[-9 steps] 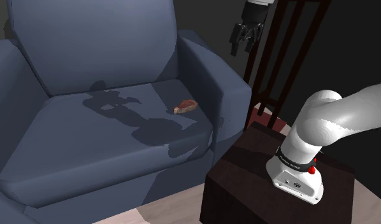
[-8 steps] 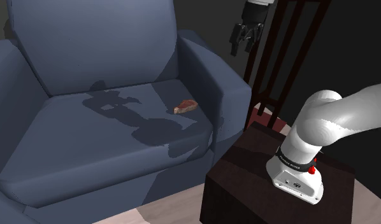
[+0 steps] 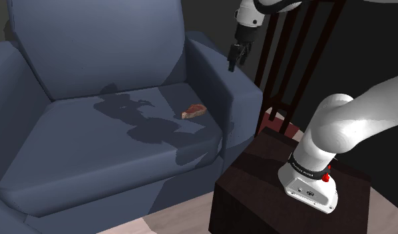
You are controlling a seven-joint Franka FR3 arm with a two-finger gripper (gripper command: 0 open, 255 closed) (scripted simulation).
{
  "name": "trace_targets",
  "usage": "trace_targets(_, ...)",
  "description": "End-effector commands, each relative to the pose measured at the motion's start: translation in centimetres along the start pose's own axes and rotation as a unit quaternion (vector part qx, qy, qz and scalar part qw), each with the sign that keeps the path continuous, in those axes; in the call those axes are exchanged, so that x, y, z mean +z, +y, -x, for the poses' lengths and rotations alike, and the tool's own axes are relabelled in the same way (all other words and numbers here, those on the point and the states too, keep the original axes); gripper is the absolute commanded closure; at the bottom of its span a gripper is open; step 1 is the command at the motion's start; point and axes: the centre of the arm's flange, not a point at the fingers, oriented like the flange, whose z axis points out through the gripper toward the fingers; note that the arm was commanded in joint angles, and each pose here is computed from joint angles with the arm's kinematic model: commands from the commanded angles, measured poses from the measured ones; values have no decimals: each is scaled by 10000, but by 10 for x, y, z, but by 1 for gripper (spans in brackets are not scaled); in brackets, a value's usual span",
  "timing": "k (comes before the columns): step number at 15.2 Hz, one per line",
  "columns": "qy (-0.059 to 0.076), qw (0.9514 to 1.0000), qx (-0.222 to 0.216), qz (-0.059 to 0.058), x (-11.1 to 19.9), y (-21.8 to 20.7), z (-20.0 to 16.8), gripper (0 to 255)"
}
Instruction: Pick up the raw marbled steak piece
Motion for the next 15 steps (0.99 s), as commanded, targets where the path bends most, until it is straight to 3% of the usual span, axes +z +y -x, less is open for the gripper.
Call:
trace_targets(1,-7,9995,-313,15,23,3,-15,0)
trace_targets(8,-68,9909,-1344,63,97,8,-71,0)
trace_targets(15,-128,9716,-2361,110,172,3,-126,0)
